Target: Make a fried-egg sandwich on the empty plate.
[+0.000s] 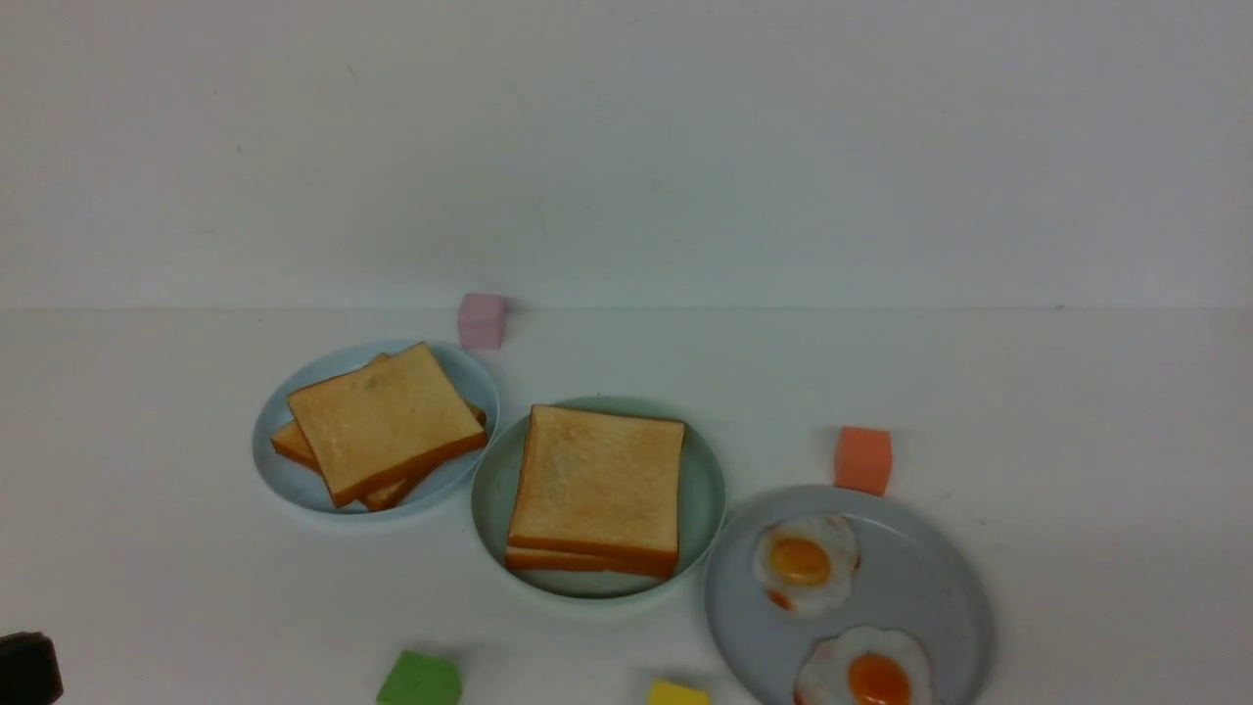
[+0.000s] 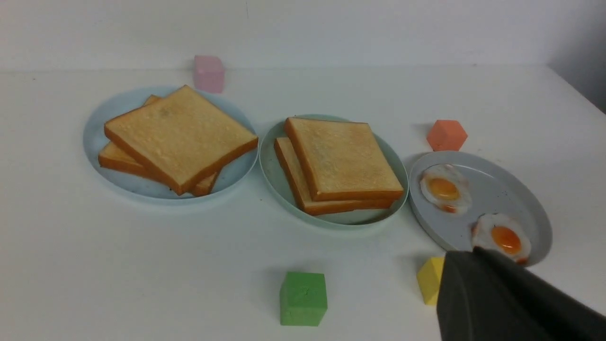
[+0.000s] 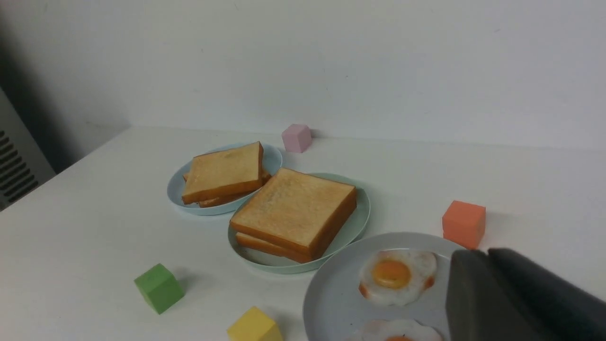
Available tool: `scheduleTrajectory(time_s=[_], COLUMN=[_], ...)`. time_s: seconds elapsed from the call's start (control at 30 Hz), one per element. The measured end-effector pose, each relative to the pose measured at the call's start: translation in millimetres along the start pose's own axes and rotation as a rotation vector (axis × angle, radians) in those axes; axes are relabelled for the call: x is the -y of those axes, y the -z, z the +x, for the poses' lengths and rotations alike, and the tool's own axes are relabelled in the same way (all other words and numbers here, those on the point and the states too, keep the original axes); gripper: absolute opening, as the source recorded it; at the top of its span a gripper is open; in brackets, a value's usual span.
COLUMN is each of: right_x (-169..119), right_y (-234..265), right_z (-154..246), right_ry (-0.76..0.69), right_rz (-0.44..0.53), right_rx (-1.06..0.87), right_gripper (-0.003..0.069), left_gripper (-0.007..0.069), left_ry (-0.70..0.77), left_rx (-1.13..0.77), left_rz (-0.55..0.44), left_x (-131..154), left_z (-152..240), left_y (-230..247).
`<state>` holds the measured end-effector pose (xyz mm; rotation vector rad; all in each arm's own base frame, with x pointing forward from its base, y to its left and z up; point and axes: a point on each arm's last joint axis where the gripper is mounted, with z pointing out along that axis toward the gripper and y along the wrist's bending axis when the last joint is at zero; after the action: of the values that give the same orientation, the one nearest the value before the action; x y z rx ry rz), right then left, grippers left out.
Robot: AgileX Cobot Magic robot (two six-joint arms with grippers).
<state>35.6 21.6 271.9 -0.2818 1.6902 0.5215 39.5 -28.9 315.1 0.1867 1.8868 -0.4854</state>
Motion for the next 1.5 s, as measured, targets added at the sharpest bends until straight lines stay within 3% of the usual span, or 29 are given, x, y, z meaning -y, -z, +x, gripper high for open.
scheduleTrajectory(time_s=[0.23,0.33,0.43,0.57,0.7,1.5], right_x=[0.0,0.0,0.0,0.0,0.0,0.0], right_y=[0.0,0.0,0.0,0.0,0.0,0.0], right_z=[0.0,0.2,0.2,0.2,0.2,0.2], right_ry=[0.000,0.000,0.000,0.000,0.000,0.000], right_rz=[0.000,0.000,0.000,0.000,0.000,0.000], right_rx=[0.000,-0.002,-0.002,-0.002,-0.002,-0.003], right_gripper=[0.0070,0.0072,0.0078,0.0084,0.0091,0.0119], left_gripper=[-0.0013,-0.0011,-0.0010,-0.0005,-0.0003,0.0018], left_ry=[0.003,-0.041,-0.058,0.031,0.135,0.164], left_rx=[0.012,0.070,0.136,0.138,0.047,0.071], left_rz=[-0.007,-0.063,-0.196,-0.307,-0.356,-0.349], left_x=[-2.9,-10.8,-28.2,-48.9,-62.0,-62.9], left_z=[5.8,17.0,45.0,89.0,126.0,128.2], left_y=[-4.5,-6.0,-11.8,-26.4,-40.7,-42.8])
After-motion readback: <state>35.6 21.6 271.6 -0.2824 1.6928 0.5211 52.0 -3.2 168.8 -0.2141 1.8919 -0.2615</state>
